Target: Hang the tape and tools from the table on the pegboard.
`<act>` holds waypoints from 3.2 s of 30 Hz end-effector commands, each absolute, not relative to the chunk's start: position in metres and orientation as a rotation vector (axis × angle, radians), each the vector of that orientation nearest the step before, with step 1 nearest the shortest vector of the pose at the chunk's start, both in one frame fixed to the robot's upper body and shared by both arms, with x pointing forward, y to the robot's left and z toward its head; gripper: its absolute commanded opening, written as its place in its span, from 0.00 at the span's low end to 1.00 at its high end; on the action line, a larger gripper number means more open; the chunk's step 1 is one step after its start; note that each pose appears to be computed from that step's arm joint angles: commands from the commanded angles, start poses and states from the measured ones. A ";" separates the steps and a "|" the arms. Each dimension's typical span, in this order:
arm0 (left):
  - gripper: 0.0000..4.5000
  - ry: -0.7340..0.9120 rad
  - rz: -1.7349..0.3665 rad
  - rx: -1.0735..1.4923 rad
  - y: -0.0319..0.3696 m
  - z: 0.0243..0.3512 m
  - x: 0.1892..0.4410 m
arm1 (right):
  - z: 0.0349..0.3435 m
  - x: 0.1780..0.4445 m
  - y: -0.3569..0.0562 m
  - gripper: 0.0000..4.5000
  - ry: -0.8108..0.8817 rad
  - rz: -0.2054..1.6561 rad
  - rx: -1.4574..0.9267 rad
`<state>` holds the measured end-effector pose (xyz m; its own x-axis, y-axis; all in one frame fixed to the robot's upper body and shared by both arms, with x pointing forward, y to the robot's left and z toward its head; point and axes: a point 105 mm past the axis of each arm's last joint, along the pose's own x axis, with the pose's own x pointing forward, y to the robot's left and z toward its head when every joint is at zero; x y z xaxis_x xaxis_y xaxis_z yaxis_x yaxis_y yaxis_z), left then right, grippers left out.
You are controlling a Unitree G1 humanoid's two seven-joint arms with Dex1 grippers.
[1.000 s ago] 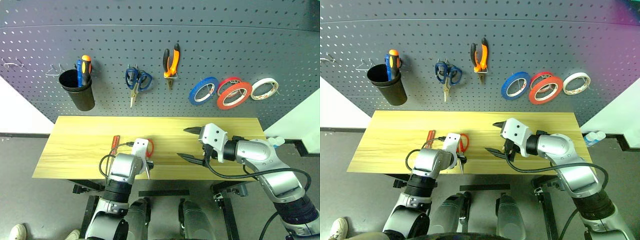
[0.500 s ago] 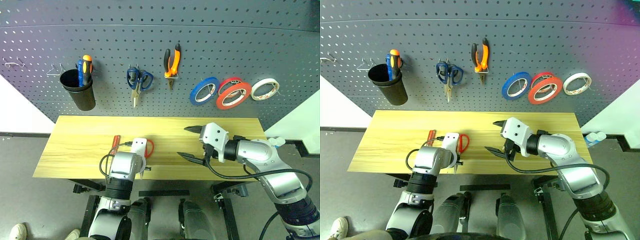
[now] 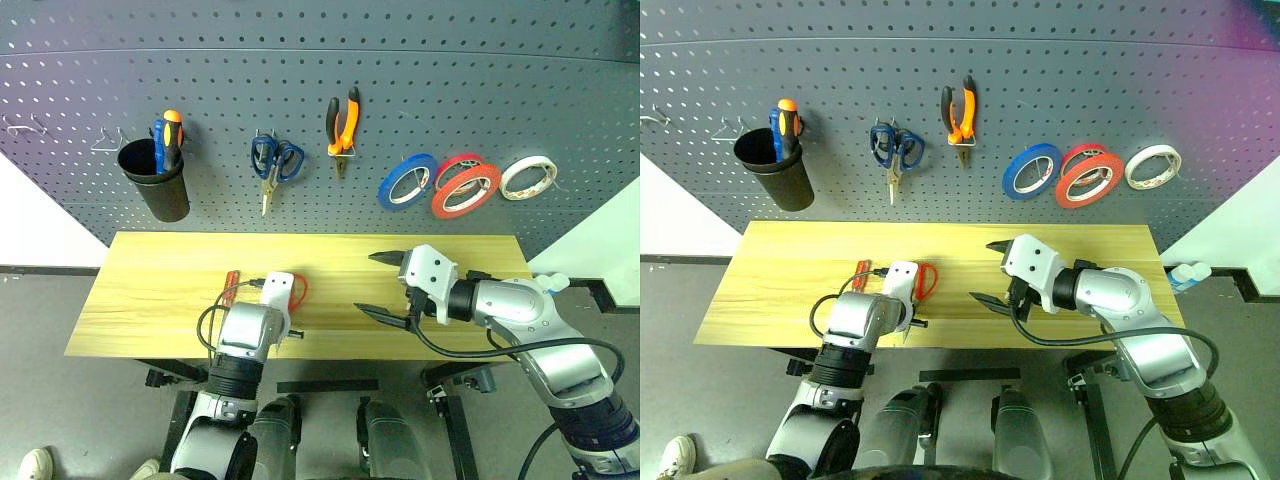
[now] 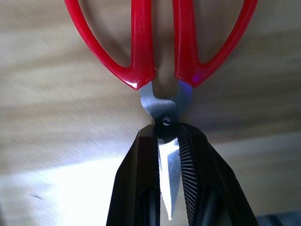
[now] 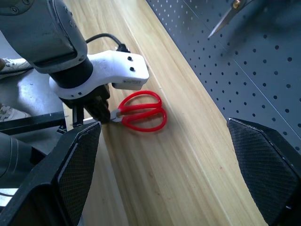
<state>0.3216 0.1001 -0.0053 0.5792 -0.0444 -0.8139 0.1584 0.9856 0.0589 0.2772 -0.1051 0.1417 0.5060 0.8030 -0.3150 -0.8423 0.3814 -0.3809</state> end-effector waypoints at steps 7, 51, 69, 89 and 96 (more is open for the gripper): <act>0.06 0.587 -0.197 0.368 0.113 0.043 0.342 | 0.165 0.261 -0.113 1.00 -0.036 1.055 -0.385; 0.06 -0.364 -0.339 0.101 0.174 0.165 0.331 | 0.225 0.248 -0.109 1.00 -0.241 1.245 -0.010; 0.06 -0.331 -0.291 0.178 0.156 0.150 0.372 | 0.227 0.243 -0.106 1.00 -0.237 1.238 0.040; 0.28 -0.219 -0.248 0.224 0.157 0.128 0.395 | 0.206 0.252 -0.112 1.00 -0.198 1.167 -0.041; 0.81 -0.210 -0.246 0.229 0.161 0.125 0.393 | 0.206 0.253 -0.111 1.00 -0.199 1.167 -0.047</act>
<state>0.3924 0.1600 0.1092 0.9584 -0.2587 0.1203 0.2259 0.9456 0.2341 0.2547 -0.1121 0.1999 0.3858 0.9160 0.1100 -0.9111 0.3970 -0.1109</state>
